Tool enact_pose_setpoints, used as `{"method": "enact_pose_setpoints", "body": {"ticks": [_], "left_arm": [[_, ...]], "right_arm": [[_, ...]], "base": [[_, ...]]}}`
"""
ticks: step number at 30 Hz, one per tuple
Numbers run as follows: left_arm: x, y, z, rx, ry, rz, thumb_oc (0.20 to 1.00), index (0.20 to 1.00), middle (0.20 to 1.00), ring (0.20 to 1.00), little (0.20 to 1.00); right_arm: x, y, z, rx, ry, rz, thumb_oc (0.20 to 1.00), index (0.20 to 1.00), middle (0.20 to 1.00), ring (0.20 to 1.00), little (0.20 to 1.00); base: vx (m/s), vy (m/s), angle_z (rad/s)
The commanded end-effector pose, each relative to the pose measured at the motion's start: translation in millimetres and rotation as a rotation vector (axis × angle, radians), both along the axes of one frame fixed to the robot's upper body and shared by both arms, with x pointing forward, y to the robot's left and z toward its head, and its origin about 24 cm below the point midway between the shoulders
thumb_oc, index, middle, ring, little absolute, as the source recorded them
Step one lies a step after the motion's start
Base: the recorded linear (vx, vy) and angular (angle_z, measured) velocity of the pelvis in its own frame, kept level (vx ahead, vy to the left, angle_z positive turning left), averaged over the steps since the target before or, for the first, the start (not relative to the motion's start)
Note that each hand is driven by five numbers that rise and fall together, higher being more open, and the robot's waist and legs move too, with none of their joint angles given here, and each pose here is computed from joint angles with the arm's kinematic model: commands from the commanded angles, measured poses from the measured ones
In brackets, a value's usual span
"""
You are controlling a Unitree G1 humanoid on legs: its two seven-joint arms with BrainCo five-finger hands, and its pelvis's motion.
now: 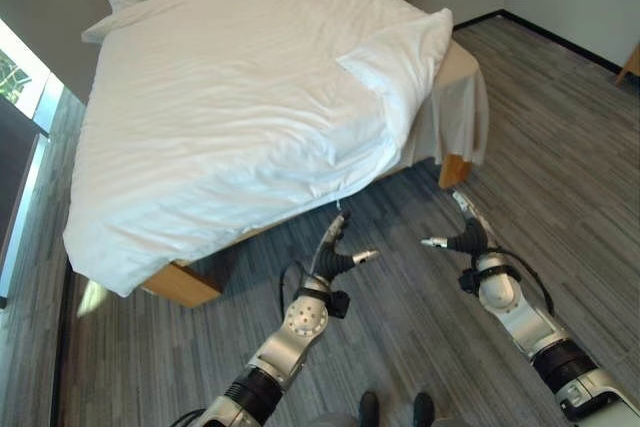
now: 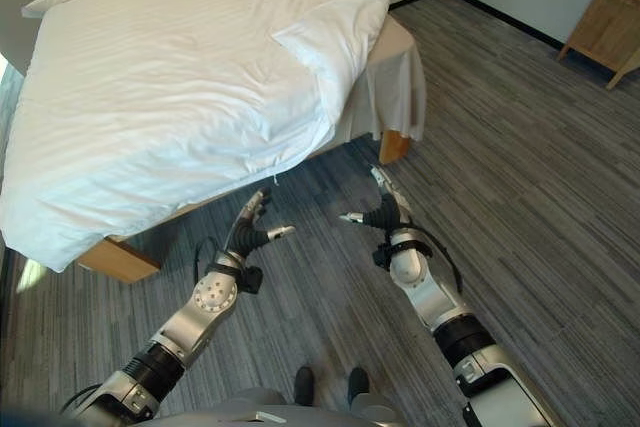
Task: Making the bed.
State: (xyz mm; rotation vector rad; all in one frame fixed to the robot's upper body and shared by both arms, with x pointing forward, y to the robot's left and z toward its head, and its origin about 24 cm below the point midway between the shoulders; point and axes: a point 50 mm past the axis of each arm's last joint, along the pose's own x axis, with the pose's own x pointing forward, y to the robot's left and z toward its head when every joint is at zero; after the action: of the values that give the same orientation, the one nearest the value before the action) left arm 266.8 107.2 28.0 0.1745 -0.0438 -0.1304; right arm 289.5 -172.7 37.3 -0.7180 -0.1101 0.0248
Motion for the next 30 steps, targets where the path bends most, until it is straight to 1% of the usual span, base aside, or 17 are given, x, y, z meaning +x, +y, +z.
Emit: {"method": "enact_pose_setpoints", "body": {"ticks": [1, 3, 8, 14, 16, 20, 22, 25, 28, 30], "left_arm": [[0.3, 8.8, 20.8, 0.018, -0.139, 0.001, 1.000, 1.000, 1.000, 1.000, 1.000], [-2.4, 10.6, 17.5, 0.033, -0.133, 0.008, 1.000, 1.000, 1.000, 1.000, 1.000], [-2.2, 4.3, 15.9, 0.036, -0.124, -0.009, 1.000, 1.000, 1.000, 1.000, 1.000], [4.7, 1.7, 22.0, 0.004, -0.139, -0.015, 1.000, 1.000, 1.000, 1.000, 1.000], [9.7, 0.1, 27.0, -0.013, -0.153, -0.016, 1.000, 1.000, 1.000, 1.000, 1.000], [15.5, -4.6, 36.1, -0.039, -0.183, -0.033, 1.000, 1.000, 1.000, 1.000, 1.000], [20.3, -10.6, 41.1, -0.096, -0.187, -0.036, 1.000, 1.000, 1.000, 1.000, 1.000], [25.3, -11.9, 46.7, -0.102, -0.213, -0.030, 1.000, 1.000, 1.000, 1.000, 1.000], [25.6, -8.8, 45.7, -0.115, -0.210, -0.020, 1.000, 1.000, 1.000, 1.000, 1.000], [20.6, -8.8, 41.1, -0.167, -0.190, -0.012, 1.000, 1.000, 1.000, 1.000, 1.000]], "right_arm": [[-17.7, 10.0, 1.7, 0.027, -0.057, 0.050, 1.000, 1.000, 1.000, 1.000, 1.000], [-27.4, 12.1, -5.9, 0.037, -0.026, 0.067, 1.000, 1.000, 1.000, 1.000, 1.000], [-28.9, 19.8, -9.6, 0.045, -0.011, 0.084, 1.000, 1.000, 1.000, 1.000, 1.000], [-15.6, 32.6, 5.1, 0.041, -0.070, 0.114, 1.000, 1.000, 1.000, 1.000, 1.000], [-8.9, 39.9, 12.1, 0.063, -0.092, 0.118, 1.000, 1.000, 1.000, 1.000, 1.000], [-1.0, 45.3, 21.1, 0.045, -0.123, 0.135, 1.000, 1.000, 1.000, 1.000, 1.000], [10.1, 49.6, 32.9, 0.007, -0.166, 0.142, 1.000, 1.000, 1.000, 1.000, 1.000], [17.0, 62.1, 44.0, -0.003, -0.205, 0.177, 1.000, 1.000, 1.000, 1.000, 1.000], [17.5, 70.5, 46.4, 0.004, -0.210, 0.213, 1.000, 1.000, 1.000, 1.000, 1.000], [12.4, 76.2, 39.8, -0.010, -0.185, 0.265, 1.000, 1.000, 1.000, 1.000, 1.000]], "base": [[0.01, 0.008, -0.04], [0.02, 0.019, -0.06], [0.01, 0.011, -0.03], [-0.07, -0.017, -0.23], [0.07, -0.150, -0.63], [0.10, -0.141, -0.46], [0.18, -0.195, -0.11], [0.29, -0.347, -0.07], [0.28, -0.366, -0.21], [0.34, -0.451, -0.53]]}}
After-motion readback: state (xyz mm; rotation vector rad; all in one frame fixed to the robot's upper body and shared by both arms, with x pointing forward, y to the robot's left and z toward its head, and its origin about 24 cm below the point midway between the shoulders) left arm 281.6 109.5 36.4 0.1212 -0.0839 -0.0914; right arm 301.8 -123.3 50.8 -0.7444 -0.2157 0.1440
